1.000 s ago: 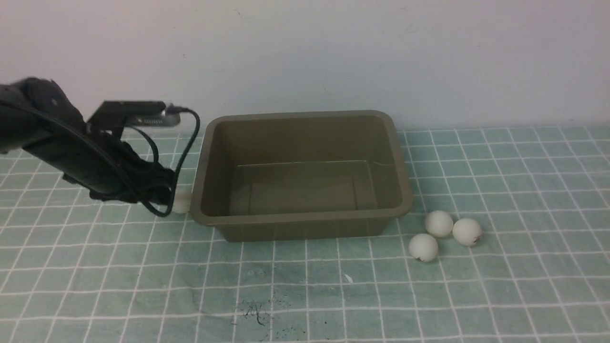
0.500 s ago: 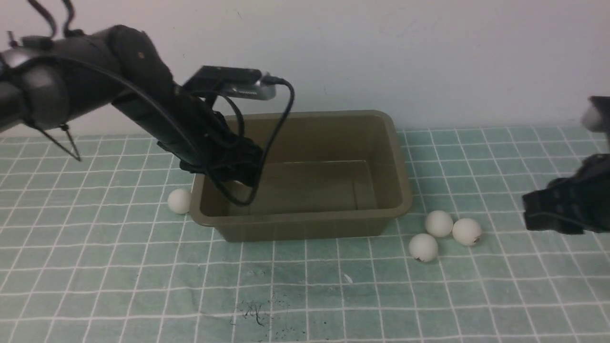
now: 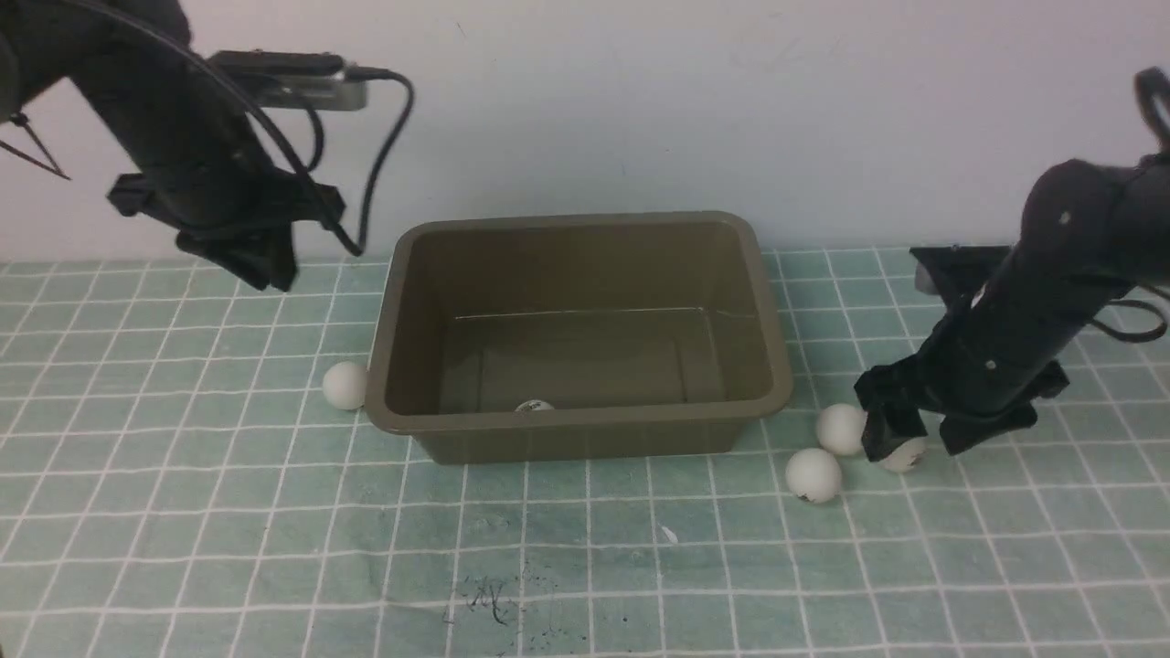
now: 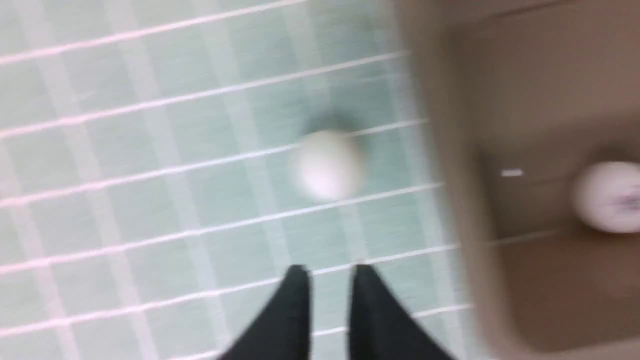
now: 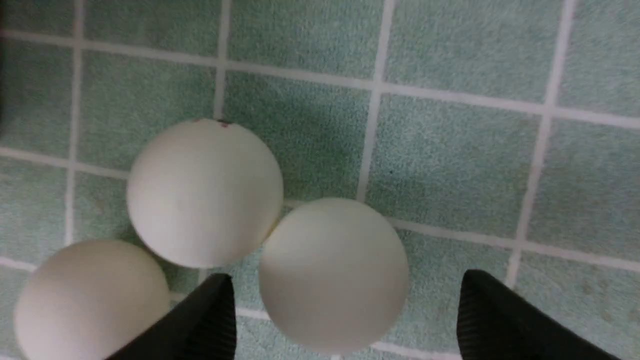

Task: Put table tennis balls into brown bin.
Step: 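Reach for and grasp a ping pong ball on the table, then release the ping pong ball into the bin and lift the gripper away, then reach for and grasp a ping pong ball on the table beside the basket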

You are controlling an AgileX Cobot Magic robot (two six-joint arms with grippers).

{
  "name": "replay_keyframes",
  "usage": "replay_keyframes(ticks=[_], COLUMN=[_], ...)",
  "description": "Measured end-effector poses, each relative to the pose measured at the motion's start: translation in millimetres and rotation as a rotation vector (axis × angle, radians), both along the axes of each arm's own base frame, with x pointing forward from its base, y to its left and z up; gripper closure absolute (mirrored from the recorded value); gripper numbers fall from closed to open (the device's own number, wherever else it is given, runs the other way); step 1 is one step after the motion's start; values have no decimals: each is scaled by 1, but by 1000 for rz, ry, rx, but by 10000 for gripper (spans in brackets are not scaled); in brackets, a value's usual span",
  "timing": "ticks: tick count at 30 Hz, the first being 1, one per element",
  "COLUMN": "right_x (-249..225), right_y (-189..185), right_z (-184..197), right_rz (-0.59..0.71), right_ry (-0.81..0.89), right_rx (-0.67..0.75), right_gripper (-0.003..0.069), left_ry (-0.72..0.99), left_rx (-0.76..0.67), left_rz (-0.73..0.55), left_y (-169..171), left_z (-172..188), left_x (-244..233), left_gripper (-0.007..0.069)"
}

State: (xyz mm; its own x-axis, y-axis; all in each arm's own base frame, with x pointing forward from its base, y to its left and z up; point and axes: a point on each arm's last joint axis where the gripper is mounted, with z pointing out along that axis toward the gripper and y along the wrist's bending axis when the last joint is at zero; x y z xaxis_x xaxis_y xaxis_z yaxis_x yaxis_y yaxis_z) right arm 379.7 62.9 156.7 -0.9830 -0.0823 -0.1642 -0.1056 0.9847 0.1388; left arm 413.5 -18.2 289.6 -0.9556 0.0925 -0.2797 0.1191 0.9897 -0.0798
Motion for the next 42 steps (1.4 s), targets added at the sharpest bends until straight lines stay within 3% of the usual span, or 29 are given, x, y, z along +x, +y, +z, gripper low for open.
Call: replay_keyframes(ticks=[4,5,9,17,22,26,28,32,37,40,42], right_x=[1,1,-3,-31,-16,-5,-1,-7,-34,-43,-51], right_y=[-2,-2,-4,25,72,92,98,89,53,27,2], right_z=[-7,-7,4,113,138,146,159,186,214,212,195], right_rz=[6,13,28,41,144,183,205,240,209,125,23], right_ry=[12,12,19,-244,-366,-401,-428,-469,-447,-424,-361], right_rx=[-28,-39,-58,100,180,199,202,115,-119,-182,-184], right_gripper=[239,317,300,300,298,232,134,90,202,286,348], left_ry=[19,29,58,65,67,109,142,147,155,74,-57], left_rx=[-13,-14,-20,-45,-47,-50,-65,-46,47,61,7], left_rz=[50,44,-7,-88,-100,-90,-74,-75,-103,-100,-93], left_y=[21,24,22,-11,-26,-28,-28,-26,-19,-18,-23], left_z=[-7,-12,-27,-73,-106,-130,-143,-145,-121,-84,-31], left_x=[3,5,10,31,43,47,48,50,48,50,46], left_gripper=[623,623,577,223,105,98,121,282,279,279,279])
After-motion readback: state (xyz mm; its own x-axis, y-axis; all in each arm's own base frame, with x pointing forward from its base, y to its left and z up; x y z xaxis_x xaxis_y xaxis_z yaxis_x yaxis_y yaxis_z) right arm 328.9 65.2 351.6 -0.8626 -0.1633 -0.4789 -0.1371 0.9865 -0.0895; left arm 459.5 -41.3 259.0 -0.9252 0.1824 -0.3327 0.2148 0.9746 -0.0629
